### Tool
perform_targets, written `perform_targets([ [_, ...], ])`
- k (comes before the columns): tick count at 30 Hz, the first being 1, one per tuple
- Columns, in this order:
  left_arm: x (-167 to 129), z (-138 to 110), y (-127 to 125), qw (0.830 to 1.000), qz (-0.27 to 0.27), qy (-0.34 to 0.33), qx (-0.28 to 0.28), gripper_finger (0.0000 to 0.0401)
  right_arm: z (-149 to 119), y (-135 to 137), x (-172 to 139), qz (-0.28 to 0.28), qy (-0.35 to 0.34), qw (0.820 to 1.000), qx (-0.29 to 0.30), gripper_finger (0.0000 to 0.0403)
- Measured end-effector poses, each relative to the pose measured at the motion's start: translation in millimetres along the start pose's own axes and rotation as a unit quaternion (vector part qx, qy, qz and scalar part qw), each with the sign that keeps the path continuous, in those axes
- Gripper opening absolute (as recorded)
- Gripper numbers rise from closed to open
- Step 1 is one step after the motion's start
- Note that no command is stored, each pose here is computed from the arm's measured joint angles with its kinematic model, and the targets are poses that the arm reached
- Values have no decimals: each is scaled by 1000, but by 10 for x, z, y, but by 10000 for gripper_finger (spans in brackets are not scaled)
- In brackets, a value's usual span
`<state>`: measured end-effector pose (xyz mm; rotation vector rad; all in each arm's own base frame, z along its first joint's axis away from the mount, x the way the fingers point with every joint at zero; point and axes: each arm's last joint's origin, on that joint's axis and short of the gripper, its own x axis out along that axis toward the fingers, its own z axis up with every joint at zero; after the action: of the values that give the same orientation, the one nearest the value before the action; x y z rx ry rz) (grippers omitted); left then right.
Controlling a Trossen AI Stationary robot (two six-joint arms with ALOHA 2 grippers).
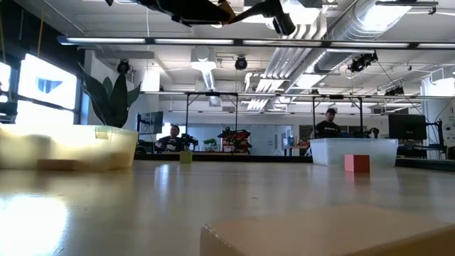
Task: Sort & place blocks by color
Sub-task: Put the yellow block into the green bin
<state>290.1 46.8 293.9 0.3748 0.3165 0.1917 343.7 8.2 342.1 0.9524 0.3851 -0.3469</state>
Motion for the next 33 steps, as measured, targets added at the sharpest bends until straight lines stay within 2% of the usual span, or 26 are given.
perform_targets([
  [3, -3, -12, -33, 1000, -6, 12, -6, 114, 6, -10, 5, 1, 6, 1000, -23, 182],
  [6, -11, -47, -78, 999, -11, 38, -9, 113, 19, -26, 11, -1, 6, 1000, -31, 205],
  [11, -50, -137, -211, 994, -30, 103, -5, 113, 65, -41, 12, 3, 4, 999, -39, 213],
  [21, -440, -122, -567, 975, -116, 186, -42, 114, 72, -134, 17, -29, 27, 998, -51, 215],
  [26, -665, -121, -778, 953, -193, 227, -62, 114, 34, -197, 9, -60, 48, 996, -46, 215],
  [33, -991, -211, -1081, 907, -266, 322, -44, 114, -29, -204, -2, -78, 55, 995, -31, 215],
])
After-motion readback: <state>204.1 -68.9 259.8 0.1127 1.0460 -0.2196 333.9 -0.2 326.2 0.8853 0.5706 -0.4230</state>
